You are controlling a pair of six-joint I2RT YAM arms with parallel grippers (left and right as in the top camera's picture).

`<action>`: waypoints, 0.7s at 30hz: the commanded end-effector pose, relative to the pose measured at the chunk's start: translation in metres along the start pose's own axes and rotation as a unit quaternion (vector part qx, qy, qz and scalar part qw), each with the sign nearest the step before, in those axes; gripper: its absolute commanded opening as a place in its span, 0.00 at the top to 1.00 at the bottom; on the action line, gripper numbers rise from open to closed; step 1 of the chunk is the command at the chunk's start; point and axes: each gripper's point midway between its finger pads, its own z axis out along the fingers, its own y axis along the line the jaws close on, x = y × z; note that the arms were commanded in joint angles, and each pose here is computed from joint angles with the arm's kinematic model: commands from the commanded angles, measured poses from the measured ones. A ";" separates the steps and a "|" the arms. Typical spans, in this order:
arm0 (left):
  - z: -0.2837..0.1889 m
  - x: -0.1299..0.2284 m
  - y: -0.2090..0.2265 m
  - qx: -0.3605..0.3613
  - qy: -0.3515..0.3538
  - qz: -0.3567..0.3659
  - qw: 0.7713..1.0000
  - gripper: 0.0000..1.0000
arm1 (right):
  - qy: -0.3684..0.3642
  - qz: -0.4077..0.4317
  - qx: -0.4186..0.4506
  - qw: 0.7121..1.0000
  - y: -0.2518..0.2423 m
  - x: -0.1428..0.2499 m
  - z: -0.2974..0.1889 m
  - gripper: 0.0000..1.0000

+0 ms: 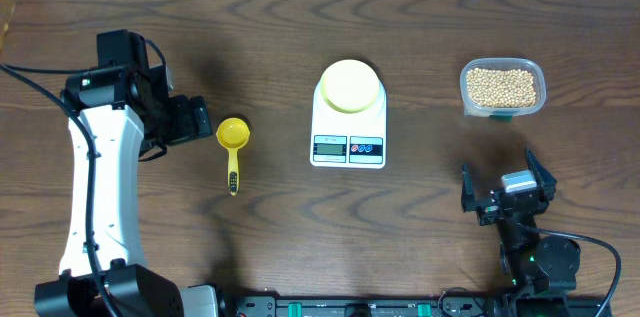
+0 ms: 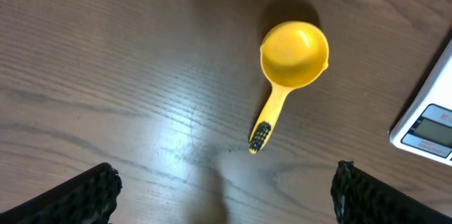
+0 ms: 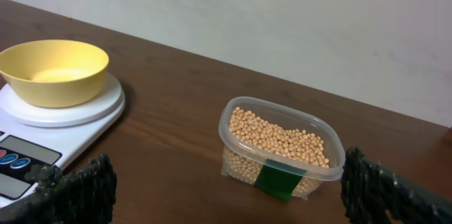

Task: Scoop item into bowl and weigh 50g on scale
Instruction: 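Lower the open left gripper toward the yellow scoop's bowl rim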

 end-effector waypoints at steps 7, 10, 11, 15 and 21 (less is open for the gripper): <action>0.002 -0.001 -0.018 0.014 0.004 0.034 0.999 0.02 | -0.002 -0.003 -0.001 1.000 0.001 0.000 0.000 0.01; 0.006 -0.001 -0.022 0.012 0.008 0.044 0.999 0.02 | -0.002 -0.003 -0.001 1.000 0.001 0.000 0.000 0.01; 0.007 -0.001 -0.023 0.013 0.009 0.045 0.999 0.03 | -0.002 -0.003 -0.001 1.000 0.001 0.000 0.000 0.01; 0.013 -0.001 -0.023 0.011 0.019 0.045 0.999 0.02 | -0.002 -0.003 -0.001 1.000 0.001 0.000 0.000 0.01; 0.024 -0.001 -0.023 0.010 0.033 0.044 0.998 0.02 | -0.002 -0.003 -0.001 1.000 0.001 0.000 0.000 0.01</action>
